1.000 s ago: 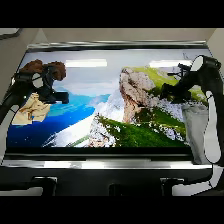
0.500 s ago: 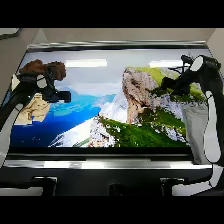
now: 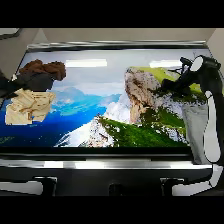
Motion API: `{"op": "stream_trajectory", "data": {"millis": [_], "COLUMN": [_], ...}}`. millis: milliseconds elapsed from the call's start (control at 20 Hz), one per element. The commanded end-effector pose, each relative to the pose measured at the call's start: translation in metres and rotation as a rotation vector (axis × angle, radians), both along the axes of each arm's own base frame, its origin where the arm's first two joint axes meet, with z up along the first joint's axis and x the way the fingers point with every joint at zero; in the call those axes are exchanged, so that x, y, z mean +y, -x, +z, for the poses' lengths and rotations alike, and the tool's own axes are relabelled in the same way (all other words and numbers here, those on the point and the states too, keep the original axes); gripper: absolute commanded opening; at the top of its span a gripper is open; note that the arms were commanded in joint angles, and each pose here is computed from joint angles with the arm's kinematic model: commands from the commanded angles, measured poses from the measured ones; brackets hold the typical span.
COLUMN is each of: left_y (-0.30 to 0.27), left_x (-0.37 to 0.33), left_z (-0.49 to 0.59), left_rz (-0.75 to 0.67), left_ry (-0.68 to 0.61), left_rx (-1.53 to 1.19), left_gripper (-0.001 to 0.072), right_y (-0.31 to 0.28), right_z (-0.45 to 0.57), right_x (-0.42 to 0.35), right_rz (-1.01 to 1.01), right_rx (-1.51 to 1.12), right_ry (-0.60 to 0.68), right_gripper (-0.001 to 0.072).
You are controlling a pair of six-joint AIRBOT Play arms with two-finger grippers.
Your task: Fold the shirts.
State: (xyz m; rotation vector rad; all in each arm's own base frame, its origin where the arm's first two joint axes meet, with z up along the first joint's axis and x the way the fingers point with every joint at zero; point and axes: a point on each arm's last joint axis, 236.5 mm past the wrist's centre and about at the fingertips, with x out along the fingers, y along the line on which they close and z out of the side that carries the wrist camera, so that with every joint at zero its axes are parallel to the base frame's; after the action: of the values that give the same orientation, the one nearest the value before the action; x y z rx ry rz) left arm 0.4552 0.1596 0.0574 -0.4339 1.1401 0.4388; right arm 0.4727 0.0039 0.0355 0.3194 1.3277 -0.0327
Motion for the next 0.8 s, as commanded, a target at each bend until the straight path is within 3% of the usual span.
{"op": "stream_trajectory", "data": {"millis": [0, 250, 600, 650, 700, 750], "left_y": [0.026, 0.005, -0.008, -0.004, -0.001, -0.002], "left_x": [0.061, 0.083, 0.060, 0.057, 0.056, 0.053], "left_z": [-0.041, -0.100, -0.154, -0.155, -0.151, -0.140], "left_rz": [0.192, 0.247, 0.157, 0.154, 0.155, 0.150], "left_ry": [0.084, 0.118, 0.231, 0.241, 0.251, 0.264], "left_rx": [0.009, -0.039, -0.007, 0.011, 0.017, 0.006], "left_gripper": [0.0720, 0.0720, 0.0709, 0.0484, 0.0137, 0.0037], "right_y": [0.013, 0.019, 0.037, 0.041, 0.043, 0.047], "right_z": [-0.001, 0.003, 0.003, 0.004, 0.004, 0.005], "right_x": [0.012, 0.032, 0.039, 0.041, 0.044, 0.045], "right_rz": [0.021, 0.059, 0.054, 0.060, 0.065, 0.070], "right_rx": [0.053, 0.071, 0.152, 0.166, 0.176, 0.187], "right_ry": [-0.047, -0.129, -0.161, -0.172, -0.182, -0.186], "right_gripper": [0.0663, 0.0664, 0.0664, 0.0664, 0.0664, 0.0663]}}
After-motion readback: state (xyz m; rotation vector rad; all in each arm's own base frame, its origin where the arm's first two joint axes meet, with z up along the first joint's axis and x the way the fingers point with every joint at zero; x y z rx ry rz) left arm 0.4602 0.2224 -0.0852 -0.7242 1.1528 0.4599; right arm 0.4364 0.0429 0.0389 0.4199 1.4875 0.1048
